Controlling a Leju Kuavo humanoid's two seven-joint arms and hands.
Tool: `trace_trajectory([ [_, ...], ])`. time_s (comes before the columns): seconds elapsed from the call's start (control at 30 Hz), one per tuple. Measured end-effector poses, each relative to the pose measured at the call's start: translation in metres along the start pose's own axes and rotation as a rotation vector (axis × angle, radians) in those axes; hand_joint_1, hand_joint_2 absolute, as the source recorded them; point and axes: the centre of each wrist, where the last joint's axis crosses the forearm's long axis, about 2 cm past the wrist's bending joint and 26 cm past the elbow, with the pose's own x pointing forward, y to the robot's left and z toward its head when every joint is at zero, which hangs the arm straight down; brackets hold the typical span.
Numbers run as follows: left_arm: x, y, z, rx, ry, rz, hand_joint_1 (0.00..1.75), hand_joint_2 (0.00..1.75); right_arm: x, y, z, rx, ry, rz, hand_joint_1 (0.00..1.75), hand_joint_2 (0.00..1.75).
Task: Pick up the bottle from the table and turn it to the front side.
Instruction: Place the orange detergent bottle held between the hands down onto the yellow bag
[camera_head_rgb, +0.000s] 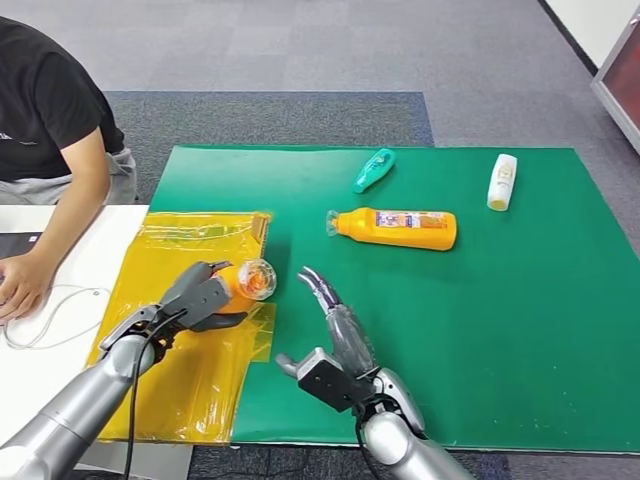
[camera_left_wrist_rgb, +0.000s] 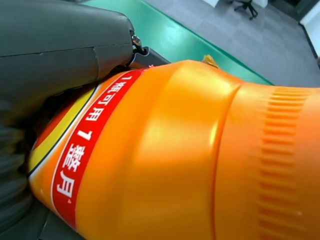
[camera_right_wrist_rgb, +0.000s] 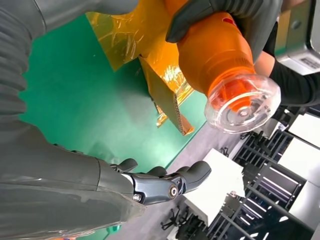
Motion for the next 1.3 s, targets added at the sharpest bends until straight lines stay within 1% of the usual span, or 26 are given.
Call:
trace_trajectory([
  [0.5, -0.001, -0.001, 0.001, -0.043, 0.015, 0.034, 1.75, 1.75, 0.003, 0.005, -0.003, -0.007, -0.027, 0.012, 0.00, 1.75],
  [0.83, -0.002, 0.000, 0.003, -0.045, 0.034, 0.014, 1.75, 1.75, 0.005, 0.006, -0.005, -0.019, -0.034, 0.012, 0.00, 1.75],
  [0.97, -0.002, -0.002, 0.011, -0.048, 0.033, 0.019, 1.75, 1.75, 0.005, 0.007, -0.004, -0.023, -0.032, 0.013, 0.00, 1.75],
  [1.07, -0.001, -0.003, 0.020, -0.048, 0.026, 0.010, 1.75, 1.75, 0.005, 0.007, -0.003, -0.029, -0.030, 0.017, 0.00, 1.75],
  [1.17, 0.002, -0.006, 0.030, -0.041, 0.008, 0.038, 1.75, 1.75, 0.005, 0.008, -0.002, -0.032, -0.031, 0.019, 0.00, 1.75],
  [1.3, 0.003, -0.006, 0.033, -0.048, -0.005, 0.085, 1.75, 1.75, 0.004, 0.009, -0.001, -0.029, -0.038, 0.021, 0.00, 1.75],
])
